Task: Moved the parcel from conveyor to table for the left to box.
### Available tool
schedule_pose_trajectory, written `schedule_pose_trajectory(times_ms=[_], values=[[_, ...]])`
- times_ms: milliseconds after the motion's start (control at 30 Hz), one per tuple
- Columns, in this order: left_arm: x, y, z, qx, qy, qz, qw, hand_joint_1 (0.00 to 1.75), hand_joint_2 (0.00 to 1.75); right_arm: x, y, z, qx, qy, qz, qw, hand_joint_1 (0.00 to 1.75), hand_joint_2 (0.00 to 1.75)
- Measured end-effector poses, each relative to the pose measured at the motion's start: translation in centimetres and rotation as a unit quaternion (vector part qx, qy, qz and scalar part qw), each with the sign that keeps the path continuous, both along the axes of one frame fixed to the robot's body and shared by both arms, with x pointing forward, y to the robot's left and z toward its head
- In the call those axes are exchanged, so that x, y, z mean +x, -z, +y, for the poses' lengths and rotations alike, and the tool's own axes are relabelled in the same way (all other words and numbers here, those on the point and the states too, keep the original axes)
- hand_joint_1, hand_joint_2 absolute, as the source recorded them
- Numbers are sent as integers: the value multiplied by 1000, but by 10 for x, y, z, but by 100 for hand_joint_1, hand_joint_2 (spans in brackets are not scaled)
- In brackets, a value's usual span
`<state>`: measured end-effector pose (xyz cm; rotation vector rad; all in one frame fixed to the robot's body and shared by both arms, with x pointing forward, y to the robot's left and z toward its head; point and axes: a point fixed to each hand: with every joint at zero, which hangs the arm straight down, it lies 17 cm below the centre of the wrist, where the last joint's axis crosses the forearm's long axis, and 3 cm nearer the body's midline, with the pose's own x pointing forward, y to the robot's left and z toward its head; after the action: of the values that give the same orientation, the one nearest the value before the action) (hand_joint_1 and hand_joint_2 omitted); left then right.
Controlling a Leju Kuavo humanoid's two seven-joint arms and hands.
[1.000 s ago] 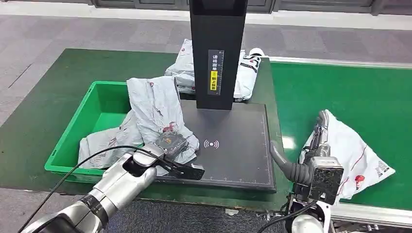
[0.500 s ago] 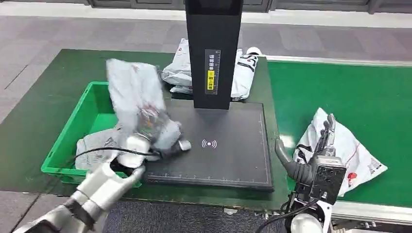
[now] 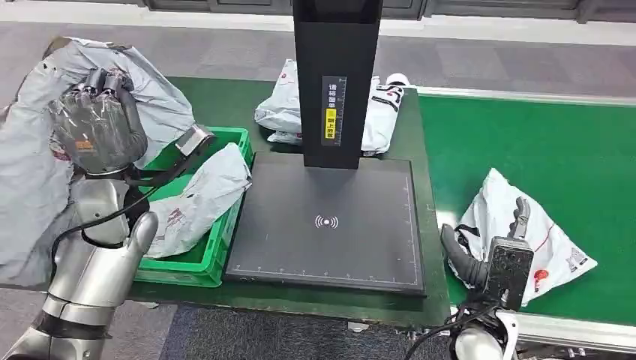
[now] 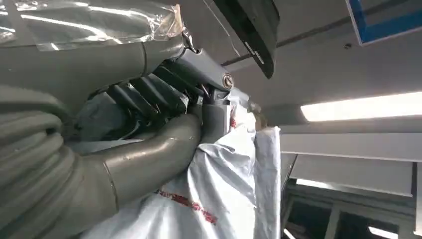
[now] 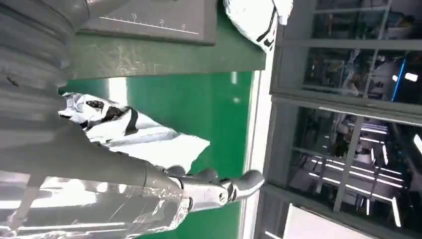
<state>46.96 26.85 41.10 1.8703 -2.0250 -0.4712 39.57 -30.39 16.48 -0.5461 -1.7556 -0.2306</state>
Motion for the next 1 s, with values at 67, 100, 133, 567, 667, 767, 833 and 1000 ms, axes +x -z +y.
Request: schedule_pose_trajectory(times_ms=[67, 100, 133, 567, 667, 767, 833, 1000], values=[[-1, -2, 4, -1, -3, -3, 1000, 175, 175, -1, 2, -6, 2, 9, 2, 1000, 0, 175], [-2, -3, 6, -1, -5, -4, 1000, 175, 175, -2, 4, -10, 5, 15, 4, 1000, 0, 175], [-3, -4, 8, -2, -7, -5, 1000, 175, 175, -3, 5, -12, 7, 19, 5, 1000, 0, 175], [23, 26, 29, 7, -62, 83, 995, 175, 175, -5, 26, -34, 15, 38, 26, 999, 0, 175], [25, 28, 27, 12, -61, 86, 994, 175, 175, -5, 28, -36, 15, 41, 28, 999, 0, 175], [26, 30, 26, 15, -61, 88, 994, 175, 175, -5, 28, -36, 15, 41, 29, 999, 0, 175], [26, 31, 26, 16, -61, 90, 994, 175, 175, -5, 29, -36, 15, 41, 29, 999, 0, 175], [49, 61, 12, 64, -46, 162, 984, 175, 175, -5, 30, -35, 15, 38, 31, 999, 0, 175]])
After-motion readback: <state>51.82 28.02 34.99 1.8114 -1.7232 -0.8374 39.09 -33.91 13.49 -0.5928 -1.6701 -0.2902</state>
